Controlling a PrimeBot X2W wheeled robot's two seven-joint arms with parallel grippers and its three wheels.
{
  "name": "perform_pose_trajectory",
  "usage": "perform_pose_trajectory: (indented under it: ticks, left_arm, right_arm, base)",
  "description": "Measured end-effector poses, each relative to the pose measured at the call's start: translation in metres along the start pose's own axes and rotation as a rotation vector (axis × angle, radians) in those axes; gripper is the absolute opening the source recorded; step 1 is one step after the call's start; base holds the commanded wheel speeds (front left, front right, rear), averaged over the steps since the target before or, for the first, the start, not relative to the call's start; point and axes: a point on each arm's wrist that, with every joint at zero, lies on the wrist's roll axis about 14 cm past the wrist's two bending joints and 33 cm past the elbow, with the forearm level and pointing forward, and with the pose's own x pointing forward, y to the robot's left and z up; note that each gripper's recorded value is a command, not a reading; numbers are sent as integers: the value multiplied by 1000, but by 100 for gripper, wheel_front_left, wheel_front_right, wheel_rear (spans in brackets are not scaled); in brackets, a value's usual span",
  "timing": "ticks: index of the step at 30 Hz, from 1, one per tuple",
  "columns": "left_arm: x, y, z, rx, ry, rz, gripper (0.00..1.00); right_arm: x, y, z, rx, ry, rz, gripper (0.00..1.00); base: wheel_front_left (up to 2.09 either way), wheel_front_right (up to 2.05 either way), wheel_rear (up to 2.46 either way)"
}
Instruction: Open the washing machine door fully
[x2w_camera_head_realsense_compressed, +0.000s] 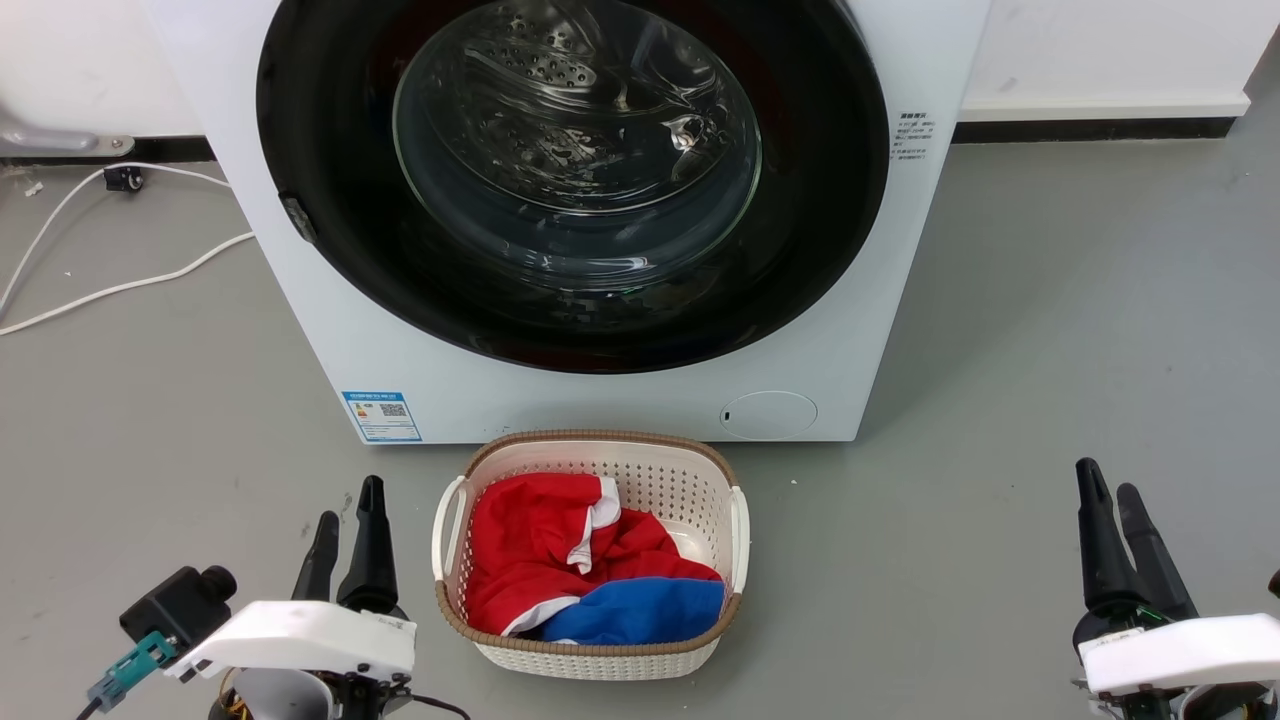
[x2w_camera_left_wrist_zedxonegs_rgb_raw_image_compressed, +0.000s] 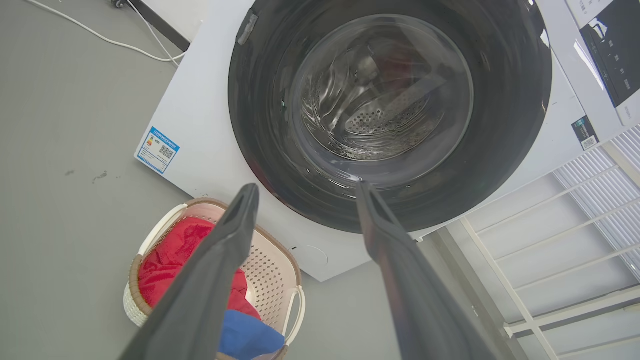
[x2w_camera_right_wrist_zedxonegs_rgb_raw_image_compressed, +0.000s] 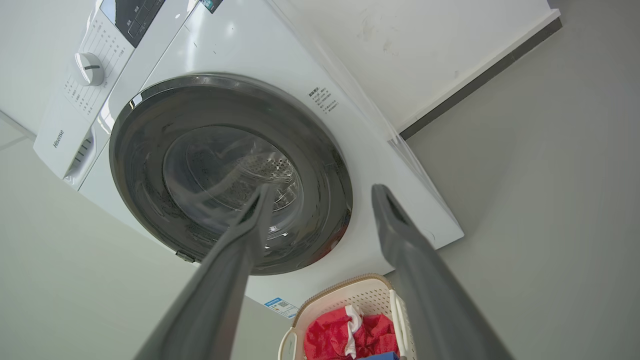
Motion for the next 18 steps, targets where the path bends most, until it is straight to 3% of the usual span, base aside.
perform_pose_trajectory:
  ticks: [18]
  left_arm:
    - [-2,-17,4,295,-48,-49,100]
  right_arm:
    - [-6,12,9,-303,-43,48,100]
  base:
    - [0,0,0]
